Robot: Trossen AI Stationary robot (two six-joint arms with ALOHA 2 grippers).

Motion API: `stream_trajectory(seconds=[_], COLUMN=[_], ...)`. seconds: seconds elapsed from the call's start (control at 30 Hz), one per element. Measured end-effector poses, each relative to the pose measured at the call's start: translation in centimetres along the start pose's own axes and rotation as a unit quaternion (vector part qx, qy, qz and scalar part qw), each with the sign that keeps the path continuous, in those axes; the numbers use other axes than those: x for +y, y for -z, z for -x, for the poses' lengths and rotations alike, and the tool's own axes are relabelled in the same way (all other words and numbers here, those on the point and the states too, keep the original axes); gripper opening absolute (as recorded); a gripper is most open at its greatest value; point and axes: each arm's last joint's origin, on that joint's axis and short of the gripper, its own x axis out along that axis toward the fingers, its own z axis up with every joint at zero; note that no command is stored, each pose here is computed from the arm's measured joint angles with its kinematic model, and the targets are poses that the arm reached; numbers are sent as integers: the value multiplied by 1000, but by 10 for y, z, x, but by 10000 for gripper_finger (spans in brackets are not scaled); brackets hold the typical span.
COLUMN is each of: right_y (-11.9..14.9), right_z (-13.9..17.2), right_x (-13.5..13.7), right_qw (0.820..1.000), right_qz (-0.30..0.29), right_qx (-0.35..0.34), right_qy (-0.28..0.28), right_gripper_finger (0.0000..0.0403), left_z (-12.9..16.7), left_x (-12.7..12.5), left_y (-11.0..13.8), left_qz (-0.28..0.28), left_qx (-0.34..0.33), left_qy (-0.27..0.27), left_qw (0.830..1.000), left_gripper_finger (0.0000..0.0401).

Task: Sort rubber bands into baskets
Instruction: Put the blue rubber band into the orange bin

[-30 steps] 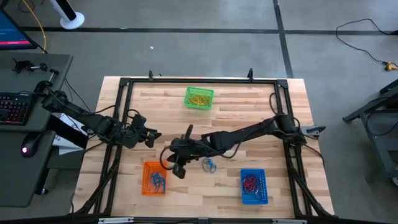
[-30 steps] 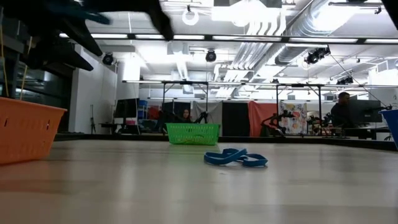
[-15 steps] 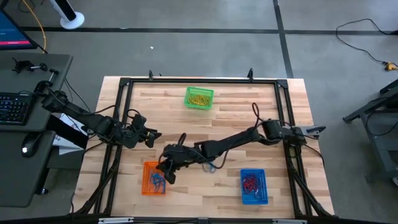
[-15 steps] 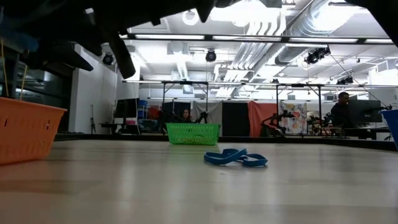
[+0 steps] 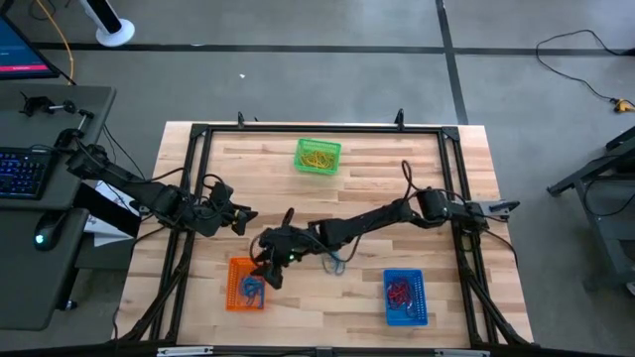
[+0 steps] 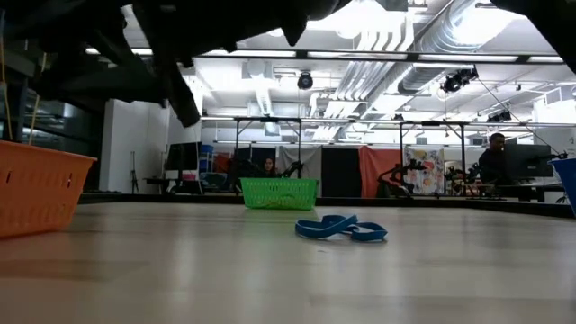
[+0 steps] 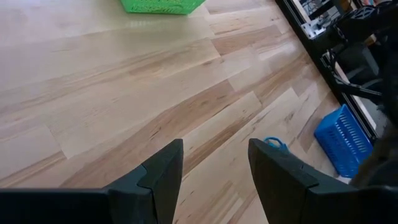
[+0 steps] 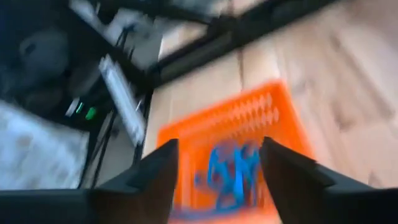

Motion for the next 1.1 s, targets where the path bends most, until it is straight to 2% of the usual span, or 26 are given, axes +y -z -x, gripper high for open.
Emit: stream_trajectory(seconds=[0.07,0.17,0.3,0.37,0.43,0.57,0.7,0.77,0.93,1.1], right_y=[-3,5,30,41,56,79,81,79,71,69], right_z=[9,27,50,58,64,87,118,127,123,102], right_x=[-6,-15,-13,-9,-10,-13,-11,-11,-17,-25], right_qw=[998,986,941,922,910,916,942,949,949,939], right_qz=[-9,10,79,96,101,62,10,0,26,115], right_qx=[58,160,291,334,360,348,276,245,231,257], right_qy=[-6,54,157,174,179,189,188,198,212,197], right_gripper_finger=[236,248,244,242,241,241,240,240,228,200], left_z=[0,0,0,0,0,0,0,-2,-6,-13], left_x=[0,0,0,0,0,0,0,0,0,-2], left_y=[0,0,0,0,0,0,0,1,4,9], left_qz=[0,0,-4,-6,-11,-13,-19,-22,-31,-30], left_qx=[0,0,0,0,0,0,0,1,5,9], left_qy=[0,0,-1,-1,-1,-1,-2,-6,-20,-32], left_qw=[1000,1000,1000,1000,1000,1000,1000,1000,999,999], left_gripper_finger=[175,175,175,175,175,175,175,175,175,175])
